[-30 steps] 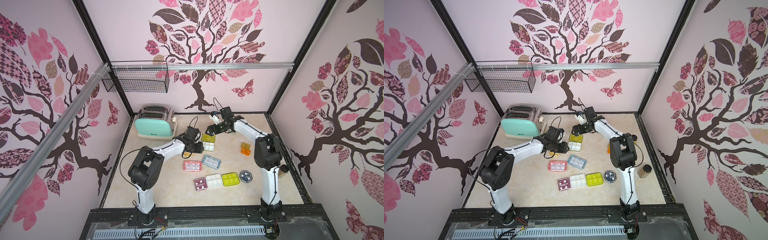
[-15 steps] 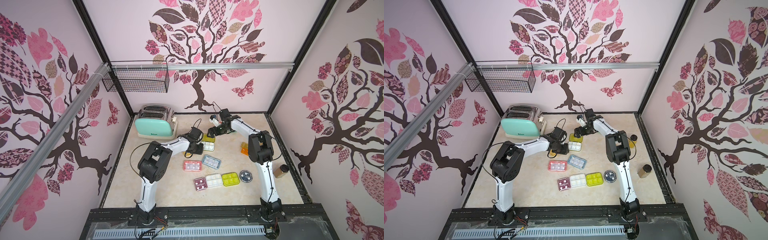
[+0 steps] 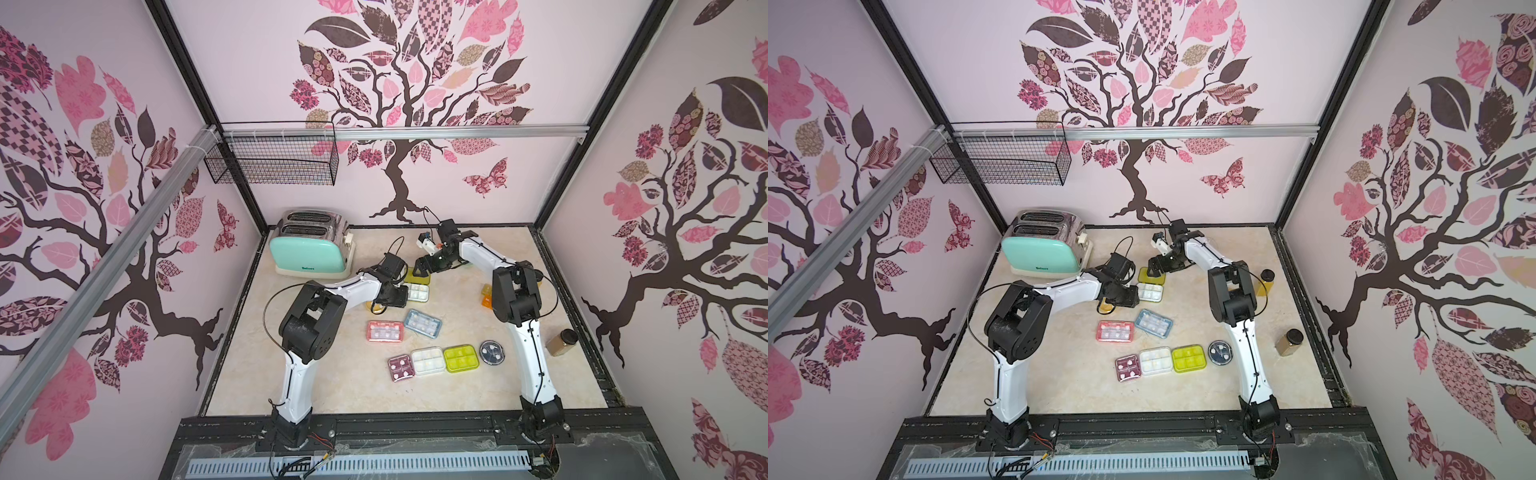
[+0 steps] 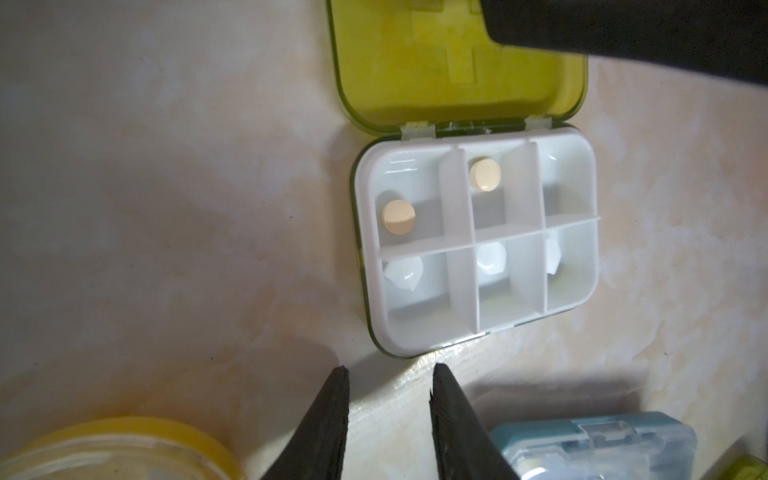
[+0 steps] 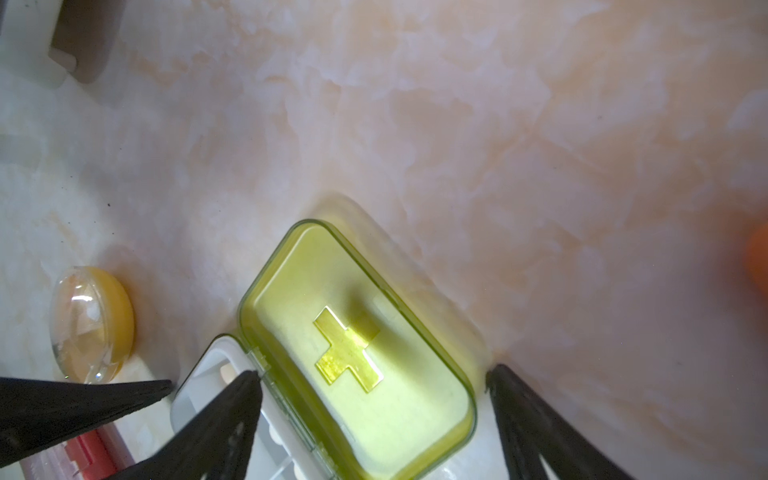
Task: Close pillboxes
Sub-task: Close the lid on the pillbox.
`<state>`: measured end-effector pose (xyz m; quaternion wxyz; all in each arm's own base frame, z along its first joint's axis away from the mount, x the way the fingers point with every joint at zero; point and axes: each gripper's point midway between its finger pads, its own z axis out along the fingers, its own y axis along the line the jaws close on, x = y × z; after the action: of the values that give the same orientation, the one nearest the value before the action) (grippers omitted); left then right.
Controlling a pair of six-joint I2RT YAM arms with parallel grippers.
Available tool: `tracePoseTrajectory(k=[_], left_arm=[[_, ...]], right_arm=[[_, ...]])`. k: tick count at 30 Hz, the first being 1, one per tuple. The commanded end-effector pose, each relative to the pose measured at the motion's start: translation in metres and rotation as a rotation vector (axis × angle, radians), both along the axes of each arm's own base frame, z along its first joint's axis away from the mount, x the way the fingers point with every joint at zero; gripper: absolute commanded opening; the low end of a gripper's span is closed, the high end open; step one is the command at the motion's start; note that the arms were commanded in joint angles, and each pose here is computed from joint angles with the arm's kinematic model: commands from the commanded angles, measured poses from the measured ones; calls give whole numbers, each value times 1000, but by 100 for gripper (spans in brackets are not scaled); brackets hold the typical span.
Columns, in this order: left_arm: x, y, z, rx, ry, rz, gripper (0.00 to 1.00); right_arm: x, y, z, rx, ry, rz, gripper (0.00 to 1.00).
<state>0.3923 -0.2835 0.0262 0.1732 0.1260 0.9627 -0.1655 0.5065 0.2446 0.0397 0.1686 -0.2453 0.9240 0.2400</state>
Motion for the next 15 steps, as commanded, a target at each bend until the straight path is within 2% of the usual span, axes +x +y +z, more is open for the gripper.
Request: tracePoseTrajectory(k=[1, 15], left_arm=[[-4, 5, -18, 34, 33, -7, 36], [-5, 2, -18, 27, 40, -21, 34]], right_arm=[[-8, 7, 5, 33, 32, 26, 87], [-15, 12, 32, 82, 22, 37, 85]])
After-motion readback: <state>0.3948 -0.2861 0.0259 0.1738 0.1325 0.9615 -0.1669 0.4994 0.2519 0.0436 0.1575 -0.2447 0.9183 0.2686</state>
